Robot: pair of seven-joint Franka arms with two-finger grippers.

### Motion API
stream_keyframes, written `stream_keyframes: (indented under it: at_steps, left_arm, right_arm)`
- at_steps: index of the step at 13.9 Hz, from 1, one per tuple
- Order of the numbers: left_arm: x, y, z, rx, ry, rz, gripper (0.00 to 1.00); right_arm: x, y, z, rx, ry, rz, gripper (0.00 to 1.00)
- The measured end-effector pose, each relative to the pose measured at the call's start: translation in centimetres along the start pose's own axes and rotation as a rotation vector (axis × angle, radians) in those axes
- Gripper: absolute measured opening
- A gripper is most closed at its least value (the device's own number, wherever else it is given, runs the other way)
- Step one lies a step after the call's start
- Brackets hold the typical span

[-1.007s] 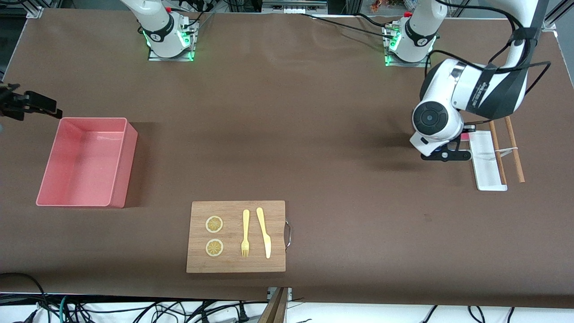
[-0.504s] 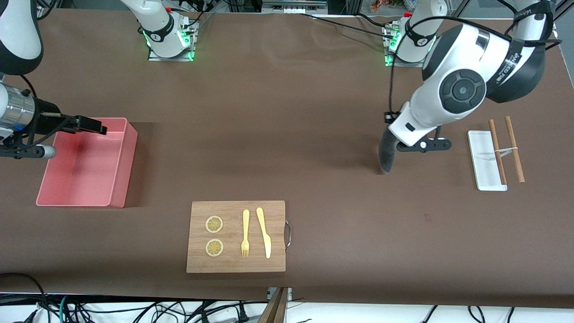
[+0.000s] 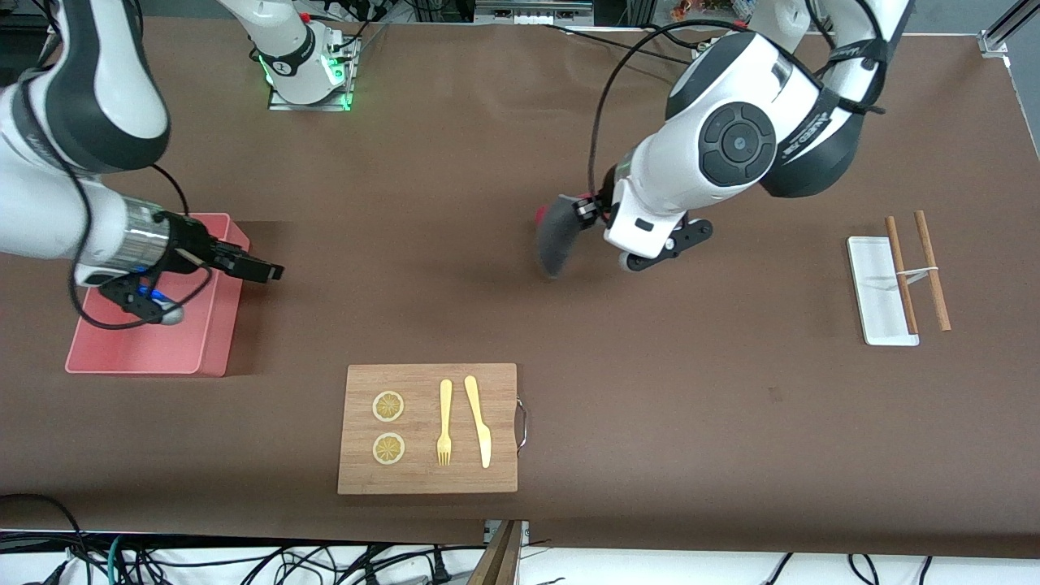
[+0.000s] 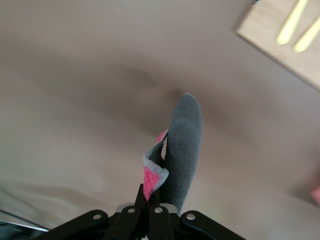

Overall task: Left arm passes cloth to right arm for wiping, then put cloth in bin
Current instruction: 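Lift the cloth off the stand with the left gripper while the right gripper approaches, then grasp the cloth's pink end with the right gripper beside the left gripper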

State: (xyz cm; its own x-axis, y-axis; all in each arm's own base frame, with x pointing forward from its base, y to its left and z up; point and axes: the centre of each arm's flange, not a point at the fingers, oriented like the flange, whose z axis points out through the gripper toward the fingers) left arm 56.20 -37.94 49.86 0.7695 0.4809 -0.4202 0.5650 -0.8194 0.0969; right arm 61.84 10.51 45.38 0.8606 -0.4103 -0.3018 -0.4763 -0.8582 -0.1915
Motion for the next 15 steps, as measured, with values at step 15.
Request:
stream_keyframes:
  at_steps: [15]
  left_arm:
    - [-5.0, 9.9, 3.5, -0.536, -0.26, -0.514, 0.02]
  right_arm:
    - [-3.2, -11.6, 12.5, 0.146, -0.078, 0.342, 1.0]
